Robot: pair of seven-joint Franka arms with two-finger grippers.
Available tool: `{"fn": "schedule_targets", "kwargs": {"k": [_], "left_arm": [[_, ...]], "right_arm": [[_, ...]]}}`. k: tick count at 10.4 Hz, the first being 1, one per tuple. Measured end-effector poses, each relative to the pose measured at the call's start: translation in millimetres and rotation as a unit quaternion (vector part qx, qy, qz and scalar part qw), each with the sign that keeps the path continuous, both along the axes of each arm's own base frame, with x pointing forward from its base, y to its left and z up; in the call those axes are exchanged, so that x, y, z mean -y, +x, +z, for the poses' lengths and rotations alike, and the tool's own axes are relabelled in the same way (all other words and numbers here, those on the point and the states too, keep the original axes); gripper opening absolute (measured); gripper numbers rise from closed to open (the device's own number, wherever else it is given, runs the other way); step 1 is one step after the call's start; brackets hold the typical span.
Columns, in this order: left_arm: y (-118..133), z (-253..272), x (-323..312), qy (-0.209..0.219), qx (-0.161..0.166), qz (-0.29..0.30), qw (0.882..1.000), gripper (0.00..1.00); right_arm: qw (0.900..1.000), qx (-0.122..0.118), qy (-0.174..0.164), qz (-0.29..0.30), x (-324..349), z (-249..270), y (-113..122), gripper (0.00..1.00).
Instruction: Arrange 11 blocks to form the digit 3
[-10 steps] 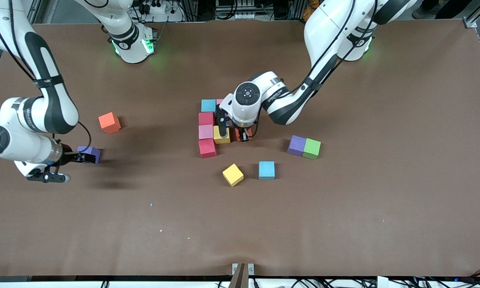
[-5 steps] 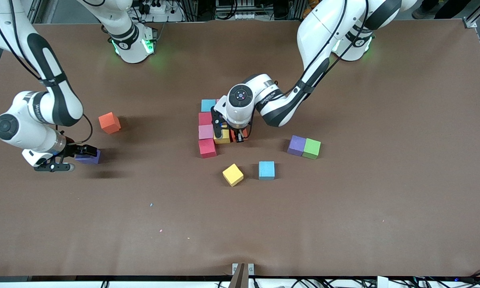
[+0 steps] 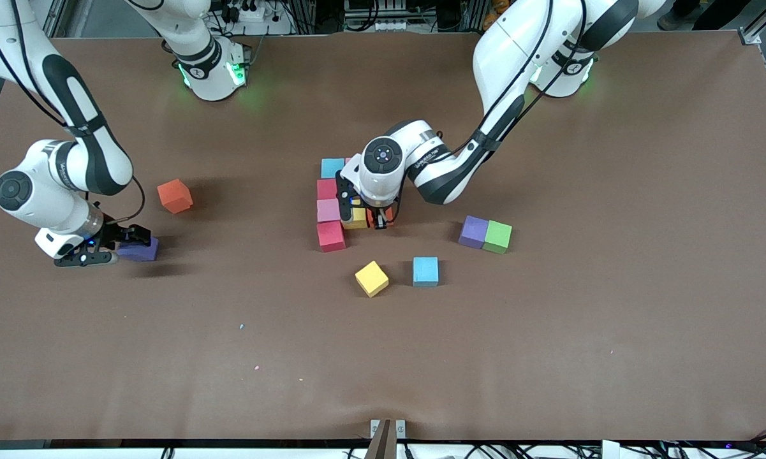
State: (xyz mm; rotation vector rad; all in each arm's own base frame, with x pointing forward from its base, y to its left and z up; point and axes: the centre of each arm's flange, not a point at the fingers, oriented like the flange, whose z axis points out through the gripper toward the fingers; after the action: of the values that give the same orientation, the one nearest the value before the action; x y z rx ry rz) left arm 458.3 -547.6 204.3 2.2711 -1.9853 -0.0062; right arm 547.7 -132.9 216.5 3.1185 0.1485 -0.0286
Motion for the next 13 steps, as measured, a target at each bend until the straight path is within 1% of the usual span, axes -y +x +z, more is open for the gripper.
{"fn": "schedule_targets", "kwargs": {"k": [4,7,11,13], "left_arm": [[2.4,-0.2,1.1,-0.003,0.003,-0.013,1.000,0.55],[3.3,-0.3,2.5,-0.004,0.006,-0.017,1.000,0.55],[4.2,-0.5,4.0,-0.005,0.008,-0.017,1.000,0.56],[5.6,-10.6,3.1,-0.008,0.008,-0.015,1.000,0.77]], "right_arm": [[1.000,0.001,0.000,0.001,-1.1,0.2,0.4,1.00],[1.000,0.007,0.000,0.002,-1.3,-0.8,0.9,1.00],[1.000,0.008,0.004,-0.001,-1.0,-15.7,0.0,1.00],[1.000,0.006,0.005,-0.001,-1.3,-20.1,-0.8,1.00]]}}
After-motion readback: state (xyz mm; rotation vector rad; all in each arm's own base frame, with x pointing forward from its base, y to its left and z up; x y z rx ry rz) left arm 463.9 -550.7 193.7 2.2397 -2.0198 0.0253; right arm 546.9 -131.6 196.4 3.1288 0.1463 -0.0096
